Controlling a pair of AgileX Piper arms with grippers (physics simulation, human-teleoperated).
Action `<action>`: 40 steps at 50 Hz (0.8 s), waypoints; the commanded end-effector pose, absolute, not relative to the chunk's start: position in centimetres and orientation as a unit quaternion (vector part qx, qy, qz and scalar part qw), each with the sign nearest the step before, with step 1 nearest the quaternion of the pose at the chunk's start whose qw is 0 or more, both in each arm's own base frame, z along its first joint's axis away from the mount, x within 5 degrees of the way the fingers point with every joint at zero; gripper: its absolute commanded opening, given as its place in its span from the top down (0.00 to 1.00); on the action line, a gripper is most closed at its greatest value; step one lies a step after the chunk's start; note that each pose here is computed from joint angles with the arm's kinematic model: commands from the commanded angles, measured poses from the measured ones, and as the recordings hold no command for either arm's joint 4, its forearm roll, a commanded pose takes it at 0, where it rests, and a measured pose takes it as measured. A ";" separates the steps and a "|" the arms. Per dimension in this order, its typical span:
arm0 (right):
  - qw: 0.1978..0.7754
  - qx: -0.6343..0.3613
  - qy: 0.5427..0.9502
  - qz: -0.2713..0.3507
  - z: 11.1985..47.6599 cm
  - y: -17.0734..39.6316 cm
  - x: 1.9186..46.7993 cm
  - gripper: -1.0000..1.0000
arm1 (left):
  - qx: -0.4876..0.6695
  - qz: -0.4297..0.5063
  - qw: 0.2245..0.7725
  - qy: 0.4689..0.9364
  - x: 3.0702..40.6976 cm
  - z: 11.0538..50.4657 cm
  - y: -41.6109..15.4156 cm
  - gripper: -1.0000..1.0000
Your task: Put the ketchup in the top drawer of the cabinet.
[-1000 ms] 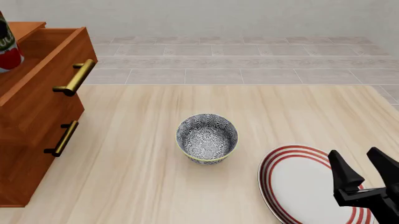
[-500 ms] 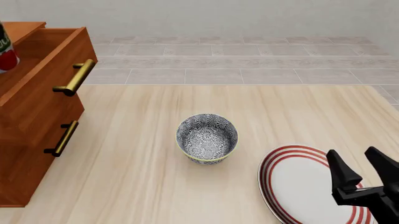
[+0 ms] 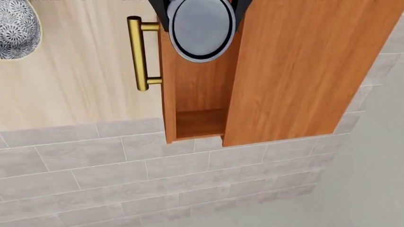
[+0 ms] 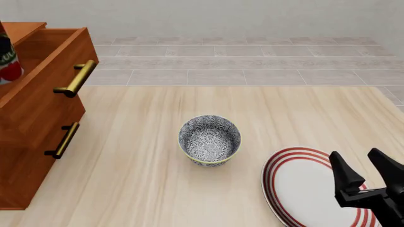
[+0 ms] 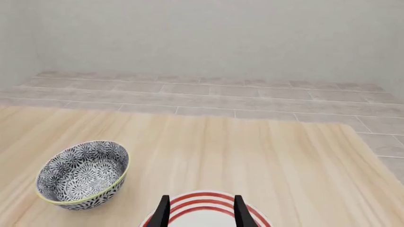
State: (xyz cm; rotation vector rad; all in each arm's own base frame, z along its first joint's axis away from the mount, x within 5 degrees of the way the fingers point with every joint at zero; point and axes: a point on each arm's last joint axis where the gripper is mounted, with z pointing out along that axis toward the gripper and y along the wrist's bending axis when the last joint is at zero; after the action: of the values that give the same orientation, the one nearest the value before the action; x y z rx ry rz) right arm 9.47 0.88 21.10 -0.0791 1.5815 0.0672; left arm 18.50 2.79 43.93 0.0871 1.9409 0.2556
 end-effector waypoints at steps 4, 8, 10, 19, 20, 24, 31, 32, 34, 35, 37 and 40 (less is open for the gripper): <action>0.701 -0.037 0.712 0.030 21.1 0.9 9.7 0.00 | 0.048 0.120 0.552 0.824 18.7 43.2 3.0 1.00; 0.700 -0.037 0.712 0.031 21.0 0.9 9.6 0.00 | 0.046 0.121 0.552 0.824 18.8 43.3 3.0 1.00; 0.700 -0.038 0.712 0.031 21.0 0.9 9.7 0.00 | 0.046 0.120 0.553 0.823 18.7 43.4 3.0 1.00; 0.700 -0.039 0.713 0.031 21.0 0.9 9.6 0.00 | 0.046 0.122 0.550 0.825 18.7 42.9 3.1 1.00; 0.699 -0.039 0.713 0.031 21.0 1.0 9.6 0.00 | 0.046 0.122 0.550 0.825 18.7 42.9 3.1 1.00; 0.699 -0.040 0.713 0.031 21.0 1.0 9.7 0.00 | 0.047 0.125 0.551 0.824 18.6 43.2 3.1 1.00; 0.699 -0.040 0.713 0.031 21.0 1.0 9.7 0.00 | 0.043 0.128 0.552 0.823 18.5 43.2 3.3 1.00; 0.699 -0.040 0.713 0.031 21.0 1.0 9.8 0.00 | 0.043 0.128 0.552 0.823 18.4 43.2 3.3 1.00; 0.699 -0.040 0.713 0.031 21.0 1.0 9.7 0.00 | 0.043 0.129 0.551 0.823 18.4 43.0 3.3 1.00; 0.699 -0.041 0.713 0.031 21.0 1.0 9.7 0.00 | 0.042 0.129 0.551 0.823 18.5 43.0 3.3 1.00; 0.699 -0.041 0.713 0.031 21.0 1.0 9.8 0.00 | 0.041 0.129 0.551 0.823 18.5 43.1 3.4 1.00; 0.699 -0.041 0.714 0.031 21.0 1.0 9.9 0.00 | 0.040 0.131 0.552 0.823 18.5 43.2 3.4 1.00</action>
State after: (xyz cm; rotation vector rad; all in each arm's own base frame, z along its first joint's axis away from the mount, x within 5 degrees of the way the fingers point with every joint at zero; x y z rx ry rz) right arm 9.77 0.98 21.01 -0.0890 1.5890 0.0689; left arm 18.58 3.22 43.04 0.0796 1.9524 0.2773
